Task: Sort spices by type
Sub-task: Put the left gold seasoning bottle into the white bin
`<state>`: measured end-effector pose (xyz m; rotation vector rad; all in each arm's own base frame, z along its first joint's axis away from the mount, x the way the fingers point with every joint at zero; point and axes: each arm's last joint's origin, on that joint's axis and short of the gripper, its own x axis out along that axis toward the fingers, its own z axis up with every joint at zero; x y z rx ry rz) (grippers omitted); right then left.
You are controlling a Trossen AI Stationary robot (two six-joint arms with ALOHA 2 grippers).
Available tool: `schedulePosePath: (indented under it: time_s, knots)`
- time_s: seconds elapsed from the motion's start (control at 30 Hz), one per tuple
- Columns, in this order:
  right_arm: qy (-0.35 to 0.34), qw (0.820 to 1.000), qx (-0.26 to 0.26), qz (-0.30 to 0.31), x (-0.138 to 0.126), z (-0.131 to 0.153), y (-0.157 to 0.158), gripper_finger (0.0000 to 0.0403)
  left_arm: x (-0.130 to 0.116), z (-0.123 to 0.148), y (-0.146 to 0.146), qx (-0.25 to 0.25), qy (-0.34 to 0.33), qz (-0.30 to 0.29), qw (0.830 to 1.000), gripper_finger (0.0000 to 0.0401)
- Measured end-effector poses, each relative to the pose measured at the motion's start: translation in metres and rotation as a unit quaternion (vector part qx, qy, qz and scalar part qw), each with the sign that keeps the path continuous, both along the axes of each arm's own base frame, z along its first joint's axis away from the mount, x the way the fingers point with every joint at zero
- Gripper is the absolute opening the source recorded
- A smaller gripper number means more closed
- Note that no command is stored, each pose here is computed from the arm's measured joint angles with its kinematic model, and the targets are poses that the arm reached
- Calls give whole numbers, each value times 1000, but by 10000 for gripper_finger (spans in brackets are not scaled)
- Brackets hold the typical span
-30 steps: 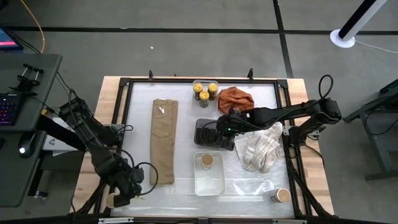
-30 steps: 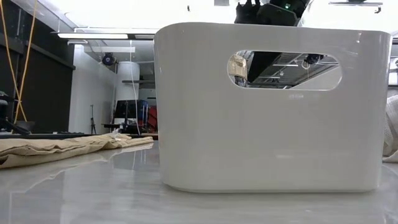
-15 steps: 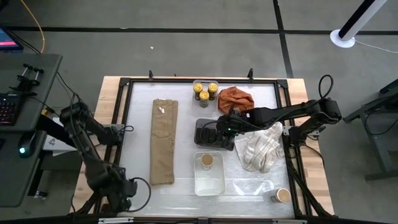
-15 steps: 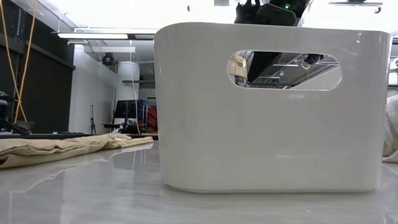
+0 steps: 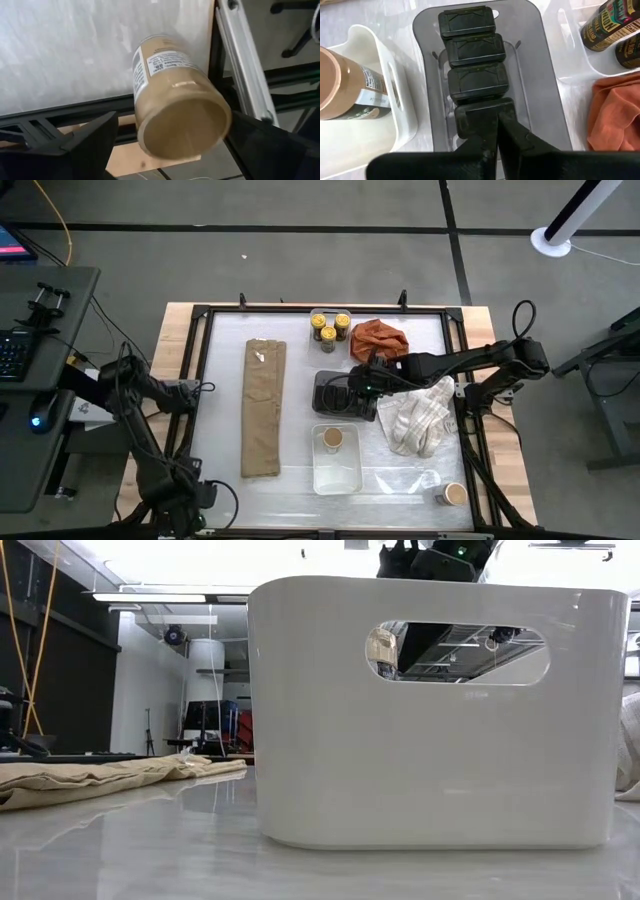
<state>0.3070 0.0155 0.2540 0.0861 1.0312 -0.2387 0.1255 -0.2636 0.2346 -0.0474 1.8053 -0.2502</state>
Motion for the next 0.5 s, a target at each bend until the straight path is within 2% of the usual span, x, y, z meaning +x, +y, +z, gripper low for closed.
schedulePosePath:
  time_s: [0.37,0.5]
  knots:
    - [0,1000,-1,0,0,0,0,0,3,-18,-7,31,22,14,999,367]
    - [0,1000,-1,0,0,0,0,0,3,-17,-7,30,25,19,999,343]
